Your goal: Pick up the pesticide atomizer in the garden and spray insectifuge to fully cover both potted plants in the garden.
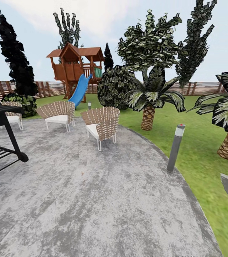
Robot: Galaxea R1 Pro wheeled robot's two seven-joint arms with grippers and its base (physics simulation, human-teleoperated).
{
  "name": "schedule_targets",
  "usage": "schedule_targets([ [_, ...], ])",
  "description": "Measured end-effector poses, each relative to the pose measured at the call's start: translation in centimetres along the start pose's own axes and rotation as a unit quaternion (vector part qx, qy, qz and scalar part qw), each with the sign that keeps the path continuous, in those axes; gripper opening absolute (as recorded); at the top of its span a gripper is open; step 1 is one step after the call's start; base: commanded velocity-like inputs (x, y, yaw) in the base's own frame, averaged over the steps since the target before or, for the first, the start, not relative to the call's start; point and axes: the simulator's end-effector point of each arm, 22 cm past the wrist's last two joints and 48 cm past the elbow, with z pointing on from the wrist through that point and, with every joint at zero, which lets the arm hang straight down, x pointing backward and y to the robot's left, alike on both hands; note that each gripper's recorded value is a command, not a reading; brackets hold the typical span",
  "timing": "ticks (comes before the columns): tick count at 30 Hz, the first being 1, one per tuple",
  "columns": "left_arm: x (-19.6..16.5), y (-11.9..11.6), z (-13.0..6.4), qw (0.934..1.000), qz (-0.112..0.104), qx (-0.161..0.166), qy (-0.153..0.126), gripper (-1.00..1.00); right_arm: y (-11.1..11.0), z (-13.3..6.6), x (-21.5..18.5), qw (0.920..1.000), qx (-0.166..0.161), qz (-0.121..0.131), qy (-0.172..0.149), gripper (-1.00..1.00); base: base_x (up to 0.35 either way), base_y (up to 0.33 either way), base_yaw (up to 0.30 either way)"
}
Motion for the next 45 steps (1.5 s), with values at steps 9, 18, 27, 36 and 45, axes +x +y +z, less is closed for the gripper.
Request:
schedule_targets([
  [9,1.2,-0.1,1.1,1.0000,0.000,-0.001,0.000,1.00,-2.9,0.9,1.5,0.9986,0.038,0.037,0.001,1.00,0.000,0.000,-0.300],
  [18,2.5,-0.3,2.3,1.0000,0.000,0.000,0.000,1.00,-2.7,1.9,2.9,0.9986,0.037,0.037,0.001,1.00,0.000,0.000,-0.300],
  [27,3.8,-0.4,3.5,1.0000,0.000,0.000,0.000,1.00,-2.6,2.9,4.4,0.9986,0.037,0.037,0.001,1.00,0.000,0.000,-0.300],
  [36,5.4,-0.5,4.6,1.0000,0.000,0.000,0.001,1.00,-2.5,3.9,6.0,0.9986,0.037,0.037,0.003,1.00,0.000,0.000,-0.300],
  [45,7.0,-0.6,5.8,1.0000,0.000,0.000,0.004,1.00,-2.4,4.9,7.8,0.9986,0.037,0.037,0.005,1.00,0.000,0.000,-0.297],
])
